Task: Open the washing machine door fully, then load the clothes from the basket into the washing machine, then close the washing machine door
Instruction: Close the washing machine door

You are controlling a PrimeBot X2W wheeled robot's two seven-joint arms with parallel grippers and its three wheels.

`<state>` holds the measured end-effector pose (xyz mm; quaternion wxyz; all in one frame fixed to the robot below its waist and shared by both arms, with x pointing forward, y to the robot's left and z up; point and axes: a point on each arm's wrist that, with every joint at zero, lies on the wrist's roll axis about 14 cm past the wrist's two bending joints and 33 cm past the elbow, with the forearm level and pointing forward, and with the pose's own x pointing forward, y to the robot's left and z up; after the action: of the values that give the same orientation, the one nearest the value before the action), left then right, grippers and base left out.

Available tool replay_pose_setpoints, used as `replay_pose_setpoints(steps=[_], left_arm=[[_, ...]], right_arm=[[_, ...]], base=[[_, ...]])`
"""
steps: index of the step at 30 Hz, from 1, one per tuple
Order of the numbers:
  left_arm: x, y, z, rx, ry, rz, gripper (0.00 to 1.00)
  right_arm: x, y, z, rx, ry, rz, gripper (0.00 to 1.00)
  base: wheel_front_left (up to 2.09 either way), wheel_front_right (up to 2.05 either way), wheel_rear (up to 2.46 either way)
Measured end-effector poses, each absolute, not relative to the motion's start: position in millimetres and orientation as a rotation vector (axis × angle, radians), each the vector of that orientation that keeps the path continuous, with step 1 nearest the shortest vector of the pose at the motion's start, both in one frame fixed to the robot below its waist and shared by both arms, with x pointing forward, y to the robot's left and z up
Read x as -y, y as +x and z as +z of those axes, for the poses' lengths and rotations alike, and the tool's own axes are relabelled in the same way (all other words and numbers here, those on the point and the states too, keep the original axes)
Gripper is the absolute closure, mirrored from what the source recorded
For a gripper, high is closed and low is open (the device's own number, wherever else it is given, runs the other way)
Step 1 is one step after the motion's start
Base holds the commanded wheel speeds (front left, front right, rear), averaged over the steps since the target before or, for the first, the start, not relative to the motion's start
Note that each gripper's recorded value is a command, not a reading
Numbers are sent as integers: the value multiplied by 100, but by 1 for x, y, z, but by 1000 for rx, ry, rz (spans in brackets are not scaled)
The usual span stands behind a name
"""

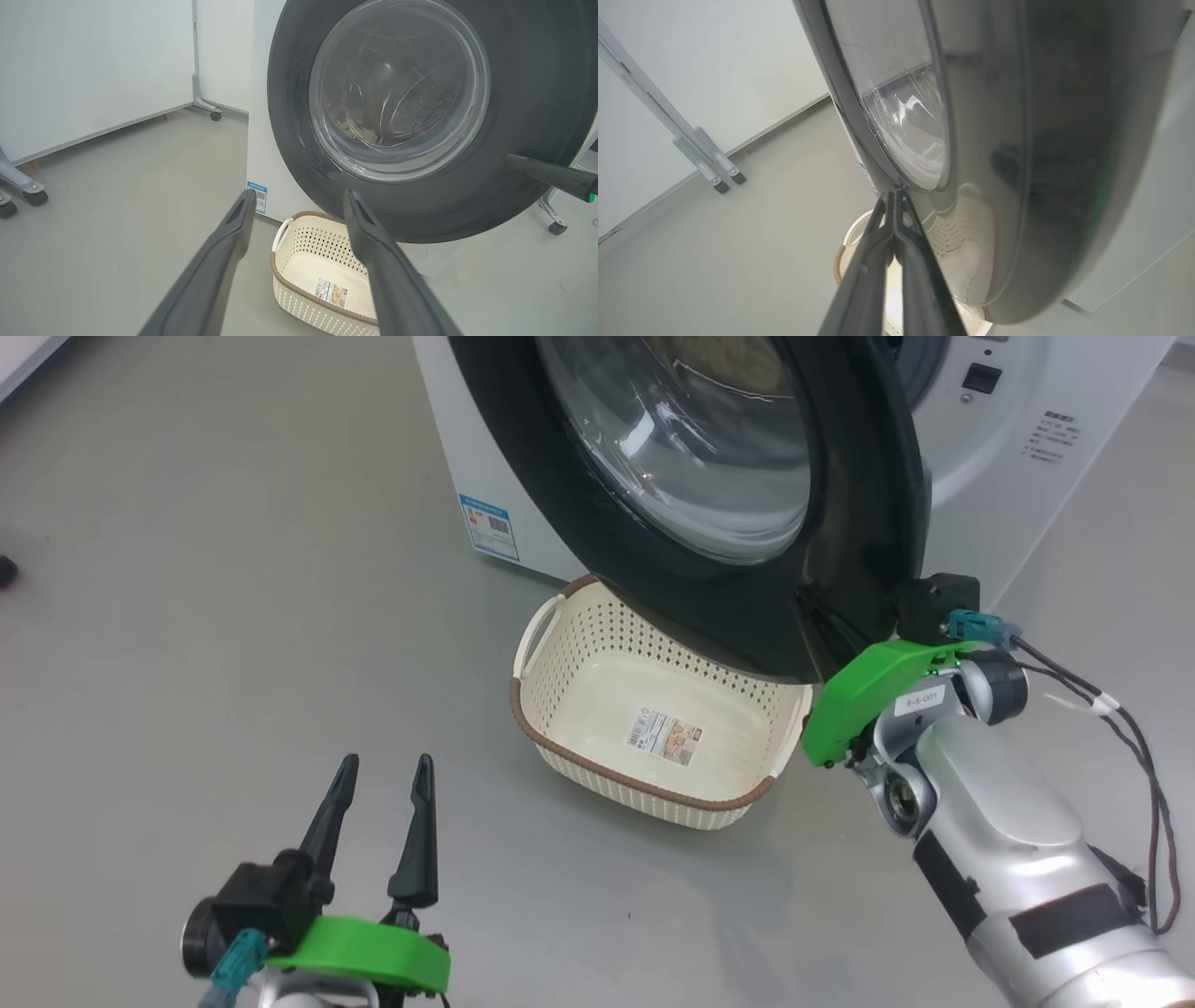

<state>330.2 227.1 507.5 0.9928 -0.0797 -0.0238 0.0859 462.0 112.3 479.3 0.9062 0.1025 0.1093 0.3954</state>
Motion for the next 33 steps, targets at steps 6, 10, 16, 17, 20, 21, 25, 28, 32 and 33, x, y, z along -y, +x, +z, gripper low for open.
replay_pose_setpoints(steps=[6,10,16,17,20,21,25,28,32,33], left_arm=[[-225,333,506,46,-170,172,0],[-225,334,505,46,-171,173,0],[-226,336,503,42,-170,178,0],[-226,337,503,43,-172,174,0],[-224,338,503,42,-171,168,0],[-224,338,503,42,-172,167,0],[-223,339,503,44,-167,161,0],[-223,340,503,43,-166,163,0],[-221,341,502,43,-169,157,0],[-221,341,502,42,-167,156,0]], right_arm=[[-116,474,471,-239,188,808,100],[-114,484,468,-225,138,798,100],[-106,494,461,-225,73,779,100],[-105,494,460,-224,66,777,100],[-102,495,456,-231,51,771,100],[-101,496,455,-232,43,769,100],[-99,501,458,-207,-4,773,100],[-100,507,464,-179,-48,778,100],[-97,511,465,-164,-72,769,100],[-96,513,466,-161,-73,766,100]], base=[[0,0,0],[0,0,0],[0,0,0],[0,0,0],[0,0,0],[0,0,0],[0,0,0],[0,0,0],[0,0,0],[0,0,0]])
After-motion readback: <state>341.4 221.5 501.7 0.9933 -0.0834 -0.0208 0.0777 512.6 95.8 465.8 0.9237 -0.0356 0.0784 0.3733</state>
